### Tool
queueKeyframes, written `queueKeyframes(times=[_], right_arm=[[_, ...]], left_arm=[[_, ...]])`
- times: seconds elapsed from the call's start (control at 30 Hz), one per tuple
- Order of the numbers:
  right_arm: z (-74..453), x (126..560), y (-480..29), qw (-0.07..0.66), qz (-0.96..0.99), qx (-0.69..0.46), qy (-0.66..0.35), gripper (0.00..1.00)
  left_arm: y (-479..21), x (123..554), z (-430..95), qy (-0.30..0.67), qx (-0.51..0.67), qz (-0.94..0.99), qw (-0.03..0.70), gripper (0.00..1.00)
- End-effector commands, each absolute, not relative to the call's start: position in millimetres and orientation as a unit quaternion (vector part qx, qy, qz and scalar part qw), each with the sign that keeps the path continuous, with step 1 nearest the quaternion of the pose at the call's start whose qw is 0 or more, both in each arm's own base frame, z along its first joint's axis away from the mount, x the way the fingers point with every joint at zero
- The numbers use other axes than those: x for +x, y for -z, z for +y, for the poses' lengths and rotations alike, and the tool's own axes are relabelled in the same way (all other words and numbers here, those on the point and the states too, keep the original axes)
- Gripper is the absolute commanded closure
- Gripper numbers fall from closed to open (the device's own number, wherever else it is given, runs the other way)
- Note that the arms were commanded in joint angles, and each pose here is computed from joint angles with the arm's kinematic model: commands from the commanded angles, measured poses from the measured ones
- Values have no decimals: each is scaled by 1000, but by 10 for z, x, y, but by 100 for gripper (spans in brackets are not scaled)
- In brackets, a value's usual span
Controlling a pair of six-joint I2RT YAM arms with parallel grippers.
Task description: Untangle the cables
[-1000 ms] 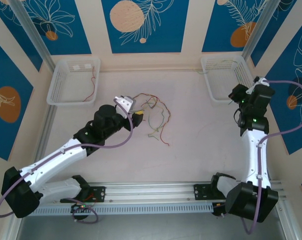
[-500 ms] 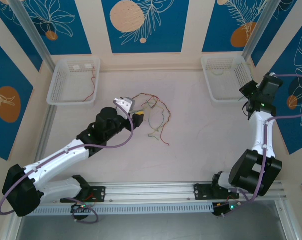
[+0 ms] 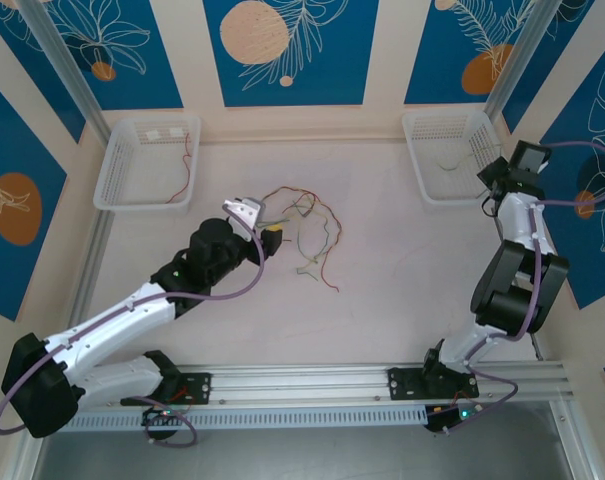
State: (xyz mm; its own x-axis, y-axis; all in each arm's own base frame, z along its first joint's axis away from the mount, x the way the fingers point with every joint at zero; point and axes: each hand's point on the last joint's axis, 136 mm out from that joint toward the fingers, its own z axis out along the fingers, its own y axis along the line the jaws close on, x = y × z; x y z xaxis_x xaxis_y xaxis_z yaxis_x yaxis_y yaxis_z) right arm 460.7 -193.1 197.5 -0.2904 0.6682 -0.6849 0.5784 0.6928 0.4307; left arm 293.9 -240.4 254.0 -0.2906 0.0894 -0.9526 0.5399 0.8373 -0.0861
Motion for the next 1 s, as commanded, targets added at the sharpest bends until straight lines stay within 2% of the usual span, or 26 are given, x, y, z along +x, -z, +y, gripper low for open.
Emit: queueKeyframes(times=[0.0,0.2,0.37,0.53,0.67,0.8,0.87,0.93,0.97], right_arm=[[-1773,4911,-2079,477,800,346,-111,100],[-1729,5159,-1963,480,803,331,-125,100],[-1729,5300,-1703,458,814,332,-136,88],[-1734,5384,-1411,424,831,334,-134,83],[-1784,5317,-1367,418,834,343,-107,79],[-1860,5226,-1431,408,842,347,-69,68],[-1899,5163,-1473,397,846,353,-45,57],[-1933,5081,-1553,395,847,354,-17,52],[-1951,5042,-1618,399,845,355,-2,47]], left_arm=[[-2530,2907,-2367,198,196,778,563,40],[-2468,2902,-2337,194,191,782,560,40],[-2481,2900,-2308,188,191,781,564,40],[-2458,2899,-2283,179,193,783,564,40],[-2447,2899,-2262,175,192,785,563,40],[-2440,2907,-2251,171,190,786,563,39],[-2438,2907,-2261,172,192,785,564,39],[-2431,2917,-2272,172,192,785,563,39],[-2426,2926,-2272,171,191,786,562,39]])
